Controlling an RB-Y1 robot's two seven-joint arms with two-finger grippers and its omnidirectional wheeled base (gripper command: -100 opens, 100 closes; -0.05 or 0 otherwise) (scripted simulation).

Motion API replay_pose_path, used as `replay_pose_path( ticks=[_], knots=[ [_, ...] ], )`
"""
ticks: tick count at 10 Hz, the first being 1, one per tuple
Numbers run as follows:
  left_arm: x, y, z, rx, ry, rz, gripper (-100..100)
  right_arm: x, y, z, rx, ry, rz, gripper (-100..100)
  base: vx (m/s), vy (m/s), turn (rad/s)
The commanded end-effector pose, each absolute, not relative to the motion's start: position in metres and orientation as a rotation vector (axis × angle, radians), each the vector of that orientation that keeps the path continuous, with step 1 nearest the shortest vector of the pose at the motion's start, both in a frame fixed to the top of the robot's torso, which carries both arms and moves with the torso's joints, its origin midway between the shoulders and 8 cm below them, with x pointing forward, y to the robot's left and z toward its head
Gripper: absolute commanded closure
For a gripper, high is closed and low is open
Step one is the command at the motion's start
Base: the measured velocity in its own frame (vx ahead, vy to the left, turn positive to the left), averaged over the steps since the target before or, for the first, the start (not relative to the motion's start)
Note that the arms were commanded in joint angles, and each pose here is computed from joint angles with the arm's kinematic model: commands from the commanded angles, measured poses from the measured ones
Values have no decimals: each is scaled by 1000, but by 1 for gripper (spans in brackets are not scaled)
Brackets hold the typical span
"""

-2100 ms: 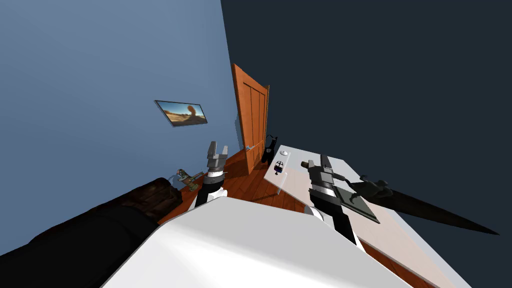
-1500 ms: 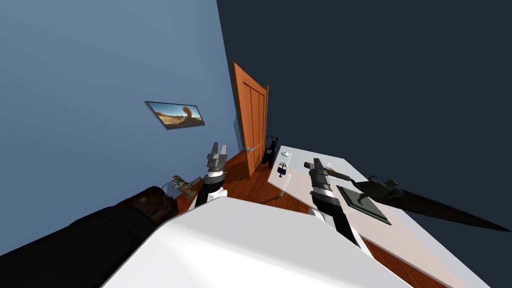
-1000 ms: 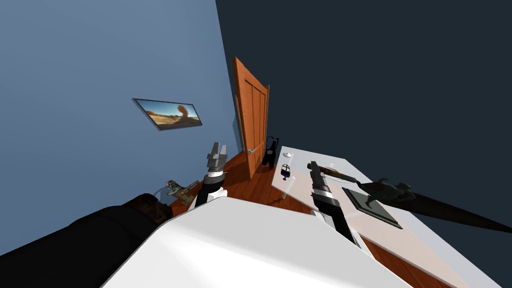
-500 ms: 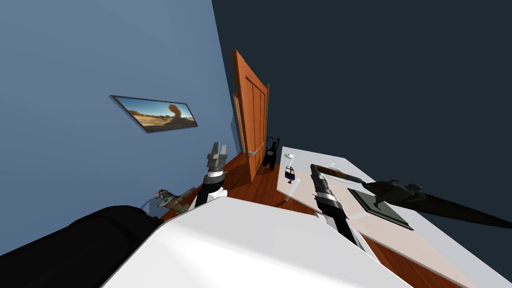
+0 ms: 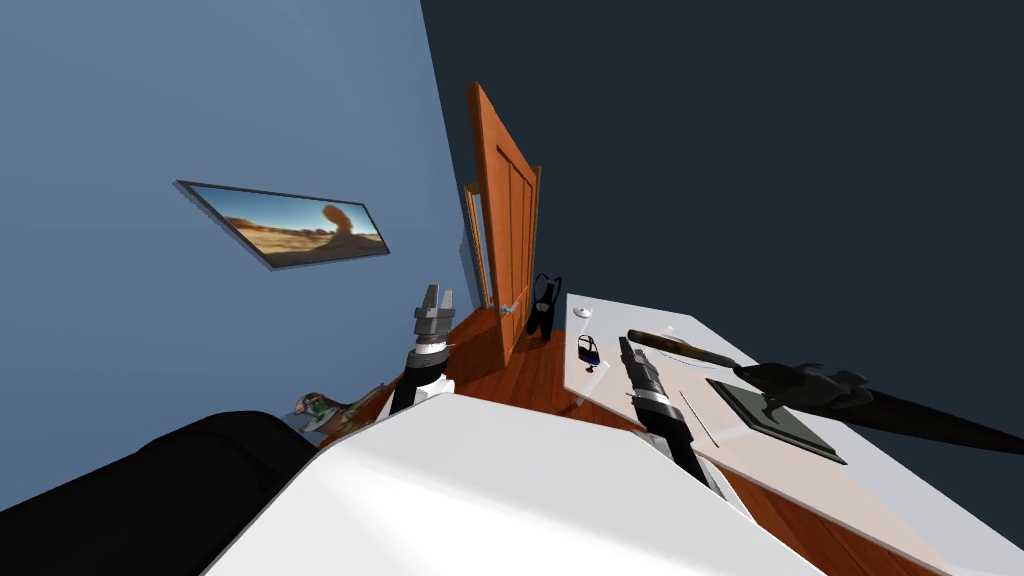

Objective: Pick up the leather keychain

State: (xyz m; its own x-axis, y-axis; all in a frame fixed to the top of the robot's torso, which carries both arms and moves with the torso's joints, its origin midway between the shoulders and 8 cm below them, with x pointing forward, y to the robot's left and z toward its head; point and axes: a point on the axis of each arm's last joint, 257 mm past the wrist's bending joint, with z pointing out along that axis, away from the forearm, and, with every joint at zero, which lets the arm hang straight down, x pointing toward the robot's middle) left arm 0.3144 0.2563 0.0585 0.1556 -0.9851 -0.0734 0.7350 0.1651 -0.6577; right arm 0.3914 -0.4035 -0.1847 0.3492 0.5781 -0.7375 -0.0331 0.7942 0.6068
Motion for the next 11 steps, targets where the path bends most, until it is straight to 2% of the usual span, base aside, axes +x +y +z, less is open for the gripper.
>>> replay_pose_path(
  ticks=[1,11],
  knots=[
    [314,256,58,-542,563,-1322,0,392,-413,-198,527,1189,357,-100,65,97,-84],
    [314,256,58,-542,563,-1322,0,389,-451,-277,469,1363,99,-100,61,91,-65]
  ],
)
